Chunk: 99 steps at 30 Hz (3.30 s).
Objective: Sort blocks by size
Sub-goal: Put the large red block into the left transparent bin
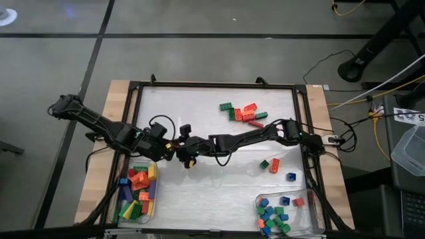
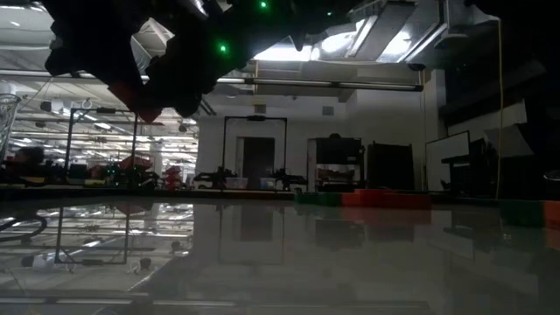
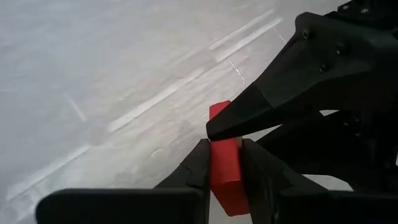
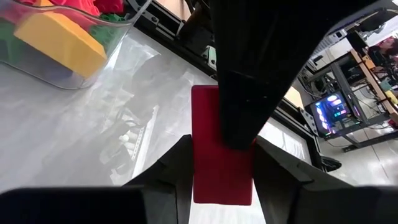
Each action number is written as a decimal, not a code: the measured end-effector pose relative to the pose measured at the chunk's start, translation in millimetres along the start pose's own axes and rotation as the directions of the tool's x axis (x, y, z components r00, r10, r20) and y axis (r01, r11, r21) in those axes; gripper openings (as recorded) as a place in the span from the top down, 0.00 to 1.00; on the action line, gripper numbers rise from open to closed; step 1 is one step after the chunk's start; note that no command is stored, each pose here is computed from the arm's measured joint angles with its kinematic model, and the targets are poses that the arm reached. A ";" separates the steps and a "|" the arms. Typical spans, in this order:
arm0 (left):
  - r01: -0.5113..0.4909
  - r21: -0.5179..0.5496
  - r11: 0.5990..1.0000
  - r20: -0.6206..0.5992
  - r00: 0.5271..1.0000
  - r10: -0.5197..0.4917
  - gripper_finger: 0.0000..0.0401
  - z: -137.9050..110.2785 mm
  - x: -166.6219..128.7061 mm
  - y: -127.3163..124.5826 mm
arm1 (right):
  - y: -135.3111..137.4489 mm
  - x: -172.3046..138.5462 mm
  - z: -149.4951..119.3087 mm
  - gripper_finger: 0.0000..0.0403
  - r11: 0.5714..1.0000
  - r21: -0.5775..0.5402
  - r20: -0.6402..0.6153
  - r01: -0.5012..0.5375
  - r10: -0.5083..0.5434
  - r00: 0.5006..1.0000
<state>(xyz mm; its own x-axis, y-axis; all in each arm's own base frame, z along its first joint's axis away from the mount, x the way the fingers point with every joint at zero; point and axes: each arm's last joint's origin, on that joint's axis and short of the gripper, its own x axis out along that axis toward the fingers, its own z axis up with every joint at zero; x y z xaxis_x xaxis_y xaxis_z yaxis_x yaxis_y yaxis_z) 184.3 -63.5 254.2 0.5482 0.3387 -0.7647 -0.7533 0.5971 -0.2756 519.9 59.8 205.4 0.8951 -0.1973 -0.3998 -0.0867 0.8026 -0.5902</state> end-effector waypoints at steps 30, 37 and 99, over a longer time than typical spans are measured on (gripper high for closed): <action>0.477 0.008 0.879 -0.662 0.661 -0.353 0.89 -13.3 -58.8 19.3 | 0.6 -58.4 5.2 0.39 0.998 -0.040 -0.401 0.050 -0.061 0.914; 0.378 -0.028 0.925 -0.685 0.667 -0.294 0.71 -29.1 -65.7 19.0 | -17.7 -114.0 -7.2 0.39 0.995 0.094 -0.654 -0.017 0.075 0.753; 0.367 0.238 0.899 -0.569 0.803 -0.177 0.60 -41.1 -44.8 2.6 | -50.7 -180.8 -236.3 0.67 0.741 0.630 -0.741 0.233 0.484 0.465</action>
<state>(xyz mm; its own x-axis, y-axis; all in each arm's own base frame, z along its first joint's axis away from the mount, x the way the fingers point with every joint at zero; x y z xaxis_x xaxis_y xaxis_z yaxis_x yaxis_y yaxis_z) 142.8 -107.1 263.8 0.3670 -0.2477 -0.8966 -0.3898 0.8342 -0.3900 259.1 -78.3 142.0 0.0505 -0.1206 -0.9914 0.4198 0.9033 -0.0885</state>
